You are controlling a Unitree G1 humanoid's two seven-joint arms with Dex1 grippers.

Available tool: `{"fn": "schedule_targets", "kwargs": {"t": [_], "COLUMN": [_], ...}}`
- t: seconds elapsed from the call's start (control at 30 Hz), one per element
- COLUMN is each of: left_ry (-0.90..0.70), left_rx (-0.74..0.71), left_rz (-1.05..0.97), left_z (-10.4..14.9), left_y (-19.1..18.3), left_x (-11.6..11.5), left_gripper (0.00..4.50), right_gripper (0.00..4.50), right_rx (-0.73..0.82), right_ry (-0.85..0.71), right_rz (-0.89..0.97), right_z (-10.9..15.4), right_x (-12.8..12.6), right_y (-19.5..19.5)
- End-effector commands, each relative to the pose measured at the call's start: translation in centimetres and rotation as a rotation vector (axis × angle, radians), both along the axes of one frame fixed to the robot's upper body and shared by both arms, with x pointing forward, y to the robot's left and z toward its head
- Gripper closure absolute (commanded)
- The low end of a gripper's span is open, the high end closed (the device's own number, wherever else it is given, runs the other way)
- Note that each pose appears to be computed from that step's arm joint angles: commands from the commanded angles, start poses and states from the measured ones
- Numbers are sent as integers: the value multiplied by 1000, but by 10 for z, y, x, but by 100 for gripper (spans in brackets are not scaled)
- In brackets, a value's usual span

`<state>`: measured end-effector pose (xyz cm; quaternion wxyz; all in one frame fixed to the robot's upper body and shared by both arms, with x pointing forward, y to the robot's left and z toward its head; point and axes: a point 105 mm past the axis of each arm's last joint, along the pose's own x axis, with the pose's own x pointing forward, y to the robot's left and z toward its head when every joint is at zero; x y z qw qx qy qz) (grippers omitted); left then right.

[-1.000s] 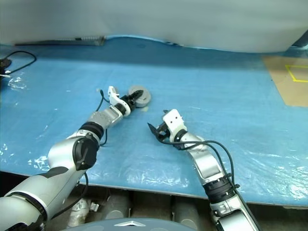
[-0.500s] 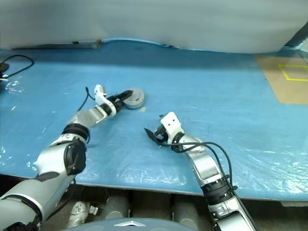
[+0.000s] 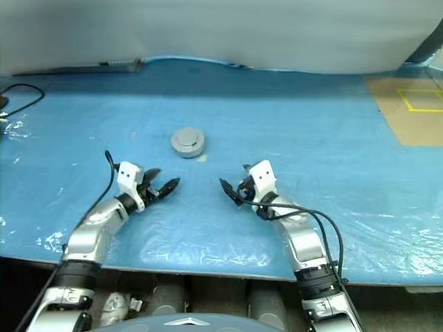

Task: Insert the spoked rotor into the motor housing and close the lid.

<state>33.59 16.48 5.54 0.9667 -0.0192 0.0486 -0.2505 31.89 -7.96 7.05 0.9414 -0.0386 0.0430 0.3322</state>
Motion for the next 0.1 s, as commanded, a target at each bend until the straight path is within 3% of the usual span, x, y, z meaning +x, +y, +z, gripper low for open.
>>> {"fn": "schedule_targets", "kwargs": {"t": [0.03, 0.1], "left_ry": [-153, -197], "left_rx": [40, 23], "left_rz": [-20, -3], "left_z": [18, 21], "left_y": [-8, -7], "left_x": [-5, -7], "left_gripper": [3, 3], "right_gripper": [0, 0], "right_rx": [-17, -26], "right_ry": [-72, -95], "right_rz": [4, -1], "right_z": [7, 8], "right_x": [-3, -2], "right_y": [-2, -3]}}
